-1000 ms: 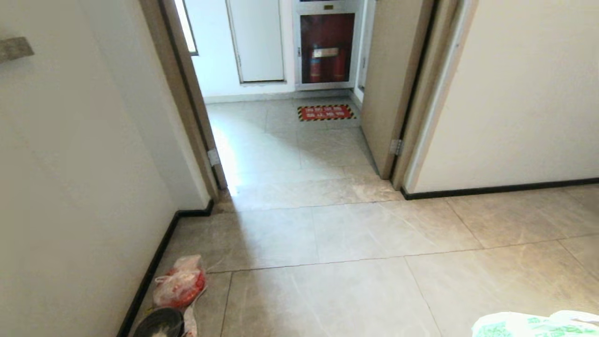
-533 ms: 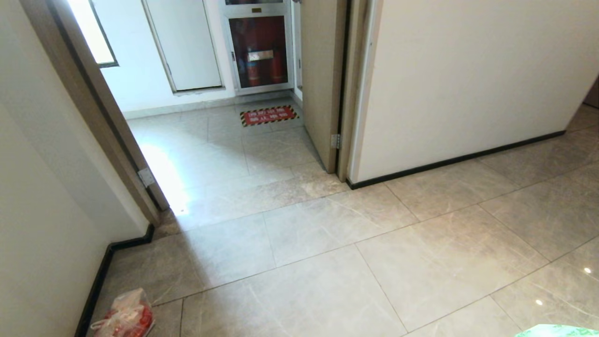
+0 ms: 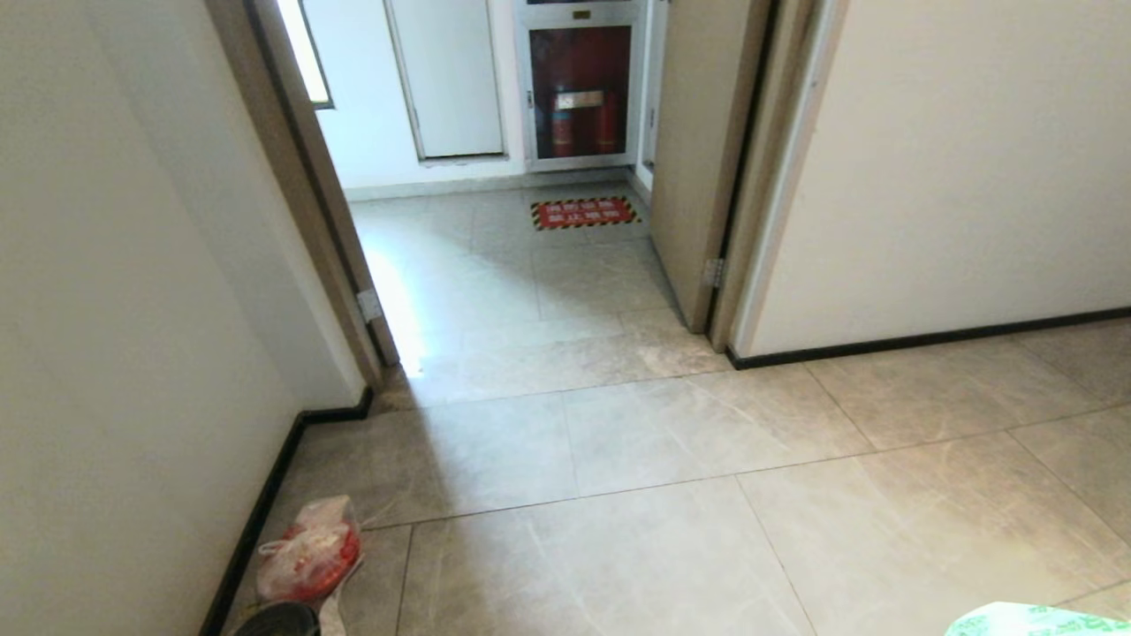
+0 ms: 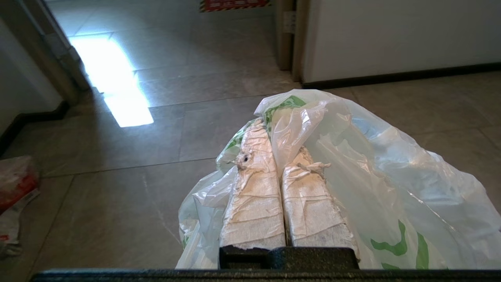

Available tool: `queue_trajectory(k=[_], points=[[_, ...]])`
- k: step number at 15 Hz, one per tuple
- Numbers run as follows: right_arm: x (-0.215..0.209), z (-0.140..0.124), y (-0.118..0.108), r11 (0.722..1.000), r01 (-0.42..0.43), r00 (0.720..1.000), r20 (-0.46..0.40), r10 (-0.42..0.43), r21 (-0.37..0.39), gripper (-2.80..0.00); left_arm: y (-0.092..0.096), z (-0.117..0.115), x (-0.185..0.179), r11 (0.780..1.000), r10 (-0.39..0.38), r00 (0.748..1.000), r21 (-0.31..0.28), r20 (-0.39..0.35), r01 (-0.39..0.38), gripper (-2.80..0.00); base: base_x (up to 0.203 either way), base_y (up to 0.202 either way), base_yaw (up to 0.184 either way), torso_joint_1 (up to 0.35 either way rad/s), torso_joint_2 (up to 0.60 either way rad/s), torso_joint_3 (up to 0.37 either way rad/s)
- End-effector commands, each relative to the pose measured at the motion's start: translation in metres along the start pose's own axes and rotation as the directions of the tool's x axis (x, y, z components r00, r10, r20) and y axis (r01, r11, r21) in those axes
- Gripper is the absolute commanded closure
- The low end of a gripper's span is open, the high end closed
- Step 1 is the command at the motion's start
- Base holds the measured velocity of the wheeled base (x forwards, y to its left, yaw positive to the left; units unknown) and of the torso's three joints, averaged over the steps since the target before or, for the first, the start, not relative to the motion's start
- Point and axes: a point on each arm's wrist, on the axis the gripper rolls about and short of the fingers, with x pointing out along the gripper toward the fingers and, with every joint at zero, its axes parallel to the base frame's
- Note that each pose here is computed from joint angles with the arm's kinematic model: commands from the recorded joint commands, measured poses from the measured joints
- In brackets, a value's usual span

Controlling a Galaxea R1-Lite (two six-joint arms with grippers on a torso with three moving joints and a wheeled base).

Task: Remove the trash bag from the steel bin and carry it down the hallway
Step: Put the trash bag at the door

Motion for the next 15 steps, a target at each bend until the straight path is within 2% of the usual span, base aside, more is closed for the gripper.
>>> queue_trajectory(k=[1,15], points=[[0.0005,-0.0023,0.0,1.0,0.0,1.0,-0.008,0.0,0.0,0.0,0.0,0.0,0.0,1.0,0.0,1.0,0.0,0.0,0.0,0.0,-0.002,-0.006,0.176,0.006,0.0,0.002],[0.0005,-0.0023,0.0,1.0,0.0,1.0,-0.008,0.0,0.0,0.0,0.0,0.0,0.0,1.0,0.0,1.0,0.0,0.0,0.0,0.0,0.001,-0.01,0.172,0.002,0.0,0.003]])
